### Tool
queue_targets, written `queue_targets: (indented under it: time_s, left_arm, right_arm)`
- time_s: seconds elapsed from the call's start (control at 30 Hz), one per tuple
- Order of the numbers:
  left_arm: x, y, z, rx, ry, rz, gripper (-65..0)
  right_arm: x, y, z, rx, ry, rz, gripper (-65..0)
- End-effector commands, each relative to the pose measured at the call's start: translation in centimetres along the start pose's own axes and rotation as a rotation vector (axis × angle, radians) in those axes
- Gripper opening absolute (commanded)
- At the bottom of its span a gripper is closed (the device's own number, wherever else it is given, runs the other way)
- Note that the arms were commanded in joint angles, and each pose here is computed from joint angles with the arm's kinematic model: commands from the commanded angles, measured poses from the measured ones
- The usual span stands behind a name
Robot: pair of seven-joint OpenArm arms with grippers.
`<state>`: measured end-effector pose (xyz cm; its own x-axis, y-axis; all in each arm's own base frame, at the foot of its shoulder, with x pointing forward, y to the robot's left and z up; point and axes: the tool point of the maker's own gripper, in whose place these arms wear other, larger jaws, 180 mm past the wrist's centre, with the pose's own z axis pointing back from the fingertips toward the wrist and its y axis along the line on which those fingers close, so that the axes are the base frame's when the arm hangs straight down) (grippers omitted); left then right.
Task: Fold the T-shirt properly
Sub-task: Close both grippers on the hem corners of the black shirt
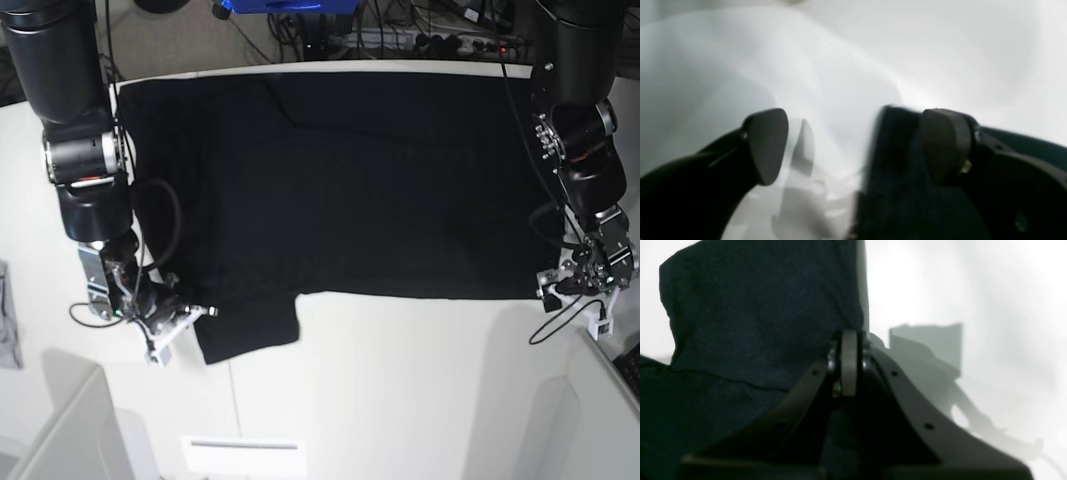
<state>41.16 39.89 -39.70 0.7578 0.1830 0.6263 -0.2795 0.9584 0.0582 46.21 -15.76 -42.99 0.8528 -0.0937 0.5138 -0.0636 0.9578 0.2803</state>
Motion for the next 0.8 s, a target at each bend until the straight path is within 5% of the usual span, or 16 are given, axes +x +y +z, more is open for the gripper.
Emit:
queue_targets:
  time_s: [0.0, 0.77]
  left_arm:
    - [2.7, 0.5, 0.7, 0.004, -0.064, 0.009, -4.9]
    - [0.4, -2.0, -0.9, -0.041, -0.026, 0.026, -4.9]
  right_arm:
    - [3.1, 0.4, 1.0, 0.012, -0.067, 0.01, -65.0]
    - [3.5, 0.8, 1.1, 0.018, -0.08, 0.02, -65.0]
